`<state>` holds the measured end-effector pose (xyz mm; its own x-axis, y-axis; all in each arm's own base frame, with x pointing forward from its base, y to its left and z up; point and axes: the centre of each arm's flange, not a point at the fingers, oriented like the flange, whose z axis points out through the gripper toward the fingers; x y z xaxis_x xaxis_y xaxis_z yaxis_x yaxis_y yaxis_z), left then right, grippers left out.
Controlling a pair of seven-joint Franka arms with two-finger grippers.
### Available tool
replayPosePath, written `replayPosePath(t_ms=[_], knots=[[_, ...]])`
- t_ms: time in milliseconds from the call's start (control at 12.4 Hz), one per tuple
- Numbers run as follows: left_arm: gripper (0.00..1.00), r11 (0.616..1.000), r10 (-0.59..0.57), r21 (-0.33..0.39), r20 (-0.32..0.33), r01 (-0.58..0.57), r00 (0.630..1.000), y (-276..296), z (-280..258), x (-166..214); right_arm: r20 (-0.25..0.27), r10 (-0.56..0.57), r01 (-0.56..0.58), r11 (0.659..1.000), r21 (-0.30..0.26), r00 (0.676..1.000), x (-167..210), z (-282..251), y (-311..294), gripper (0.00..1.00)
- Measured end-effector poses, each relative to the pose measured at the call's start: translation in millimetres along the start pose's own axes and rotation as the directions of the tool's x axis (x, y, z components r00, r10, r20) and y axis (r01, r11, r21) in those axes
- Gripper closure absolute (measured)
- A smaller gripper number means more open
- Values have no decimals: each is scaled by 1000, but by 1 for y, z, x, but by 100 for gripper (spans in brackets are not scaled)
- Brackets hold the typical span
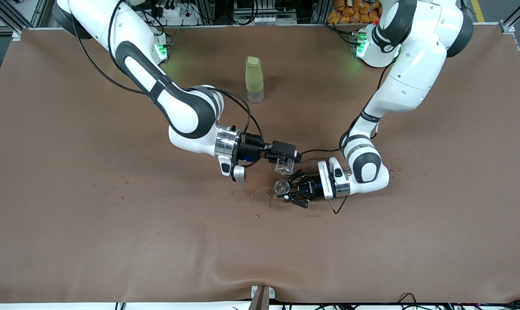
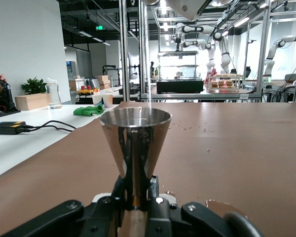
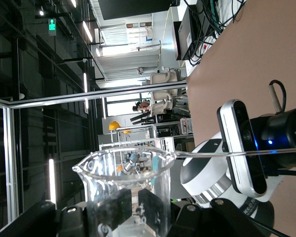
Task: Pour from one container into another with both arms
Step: 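Tilt the beaker further, pouring into the jigger held by the left gripper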
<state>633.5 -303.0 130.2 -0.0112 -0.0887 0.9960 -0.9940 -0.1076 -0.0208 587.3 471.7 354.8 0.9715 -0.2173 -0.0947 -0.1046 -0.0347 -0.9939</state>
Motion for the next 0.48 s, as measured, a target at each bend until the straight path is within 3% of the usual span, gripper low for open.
replayPosePath(t_ms=[483], knots=[[80,1000,-12,-7,-3,12,1000,4,0,1,7,89,-89,996,11,996,4,4,0,85]])
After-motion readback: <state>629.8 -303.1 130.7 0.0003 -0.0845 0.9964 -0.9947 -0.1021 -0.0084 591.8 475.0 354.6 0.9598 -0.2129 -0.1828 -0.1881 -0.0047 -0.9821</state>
